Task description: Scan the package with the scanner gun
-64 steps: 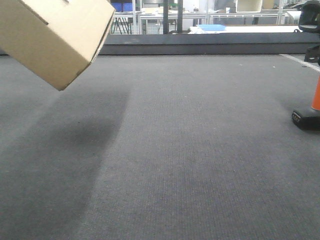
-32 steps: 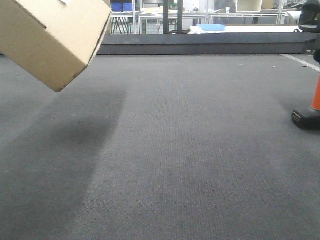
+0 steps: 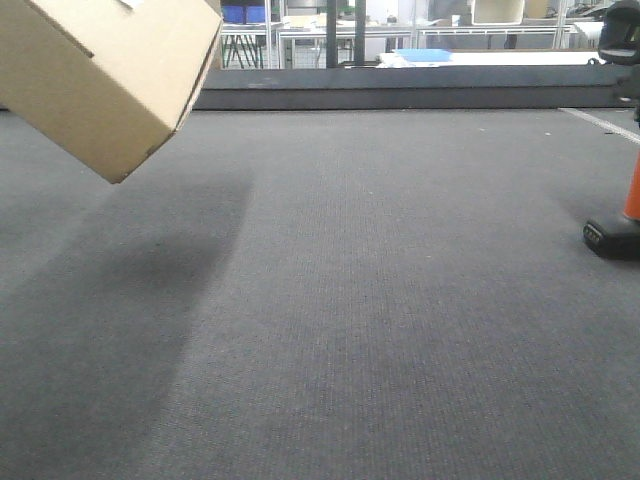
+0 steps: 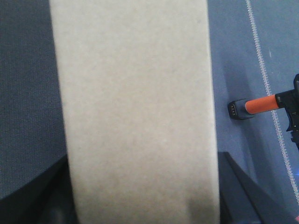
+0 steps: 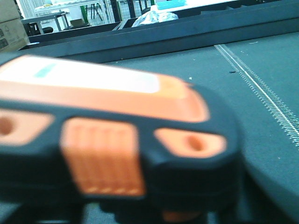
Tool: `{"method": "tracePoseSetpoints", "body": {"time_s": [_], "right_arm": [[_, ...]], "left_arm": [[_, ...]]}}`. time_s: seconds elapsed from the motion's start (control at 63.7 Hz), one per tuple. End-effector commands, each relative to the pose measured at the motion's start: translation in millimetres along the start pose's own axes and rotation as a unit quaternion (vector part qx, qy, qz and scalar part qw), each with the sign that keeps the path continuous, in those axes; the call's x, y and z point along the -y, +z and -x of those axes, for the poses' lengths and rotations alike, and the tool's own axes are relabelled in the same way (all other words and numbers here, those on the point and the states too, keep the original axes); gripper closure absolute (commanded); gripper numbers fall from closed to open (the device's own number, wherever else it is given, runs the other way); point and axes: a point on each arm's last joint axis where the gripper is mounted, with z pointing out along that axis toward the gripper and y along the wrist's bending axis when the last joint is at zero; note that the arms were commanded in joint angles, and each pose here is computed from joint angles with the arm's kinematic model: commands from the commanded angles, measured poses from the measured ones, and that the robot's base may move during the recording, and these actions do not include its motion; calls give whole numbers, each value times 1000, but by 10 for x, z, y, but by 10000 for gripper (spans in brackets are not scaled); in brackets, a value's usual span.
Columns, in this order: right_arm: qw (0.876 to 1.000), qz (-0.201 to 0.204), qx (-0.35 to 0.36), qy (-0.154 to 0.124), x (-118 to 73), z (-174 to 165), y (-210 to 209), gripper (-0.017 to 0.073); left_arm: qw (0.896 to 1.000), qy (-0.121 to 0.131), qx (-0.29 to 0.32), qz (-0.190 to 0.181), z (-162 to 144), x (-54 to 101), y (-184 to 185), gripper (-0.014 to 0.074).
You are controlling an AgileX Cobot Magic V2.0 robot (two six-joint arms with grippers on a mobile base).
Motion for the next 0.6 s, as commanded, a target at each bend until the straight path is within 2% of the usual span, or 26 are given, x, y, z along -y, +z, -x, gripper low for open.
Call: {"method": "tracePoseSetpoints", "body": {"time_s": [0.0,0.031,0.079,0.141,0.377,0.503,0.581], "right_arm": [[1000,4,13,-1,-10,29,11,424],[1000,4,13,-1,-10,29,11,477],[1000,4,13,-1,-10,29,11,615],[1000,4,13,-1,-10,29,11,729],[999,7,36,1,-18,96,-8,713],[997,15,70,3,-54,287,-49,713],[997,21,77,-12,-99,449,-55,713]], "left_arm": [[1000,3,14,-7,12,40,-38,704],[1000,3,14,-7,12,40,-38,704],[1000,3,13,-7,10,41,-38,704],[1000,3,12,-8,8,41,-38,704],[1000,3,3,-10,-8,46,-38,704],[1000,3,-10,-14,-32,53,-38,704],[1000,6,-18,-12,-45,51,-42,704]]}}
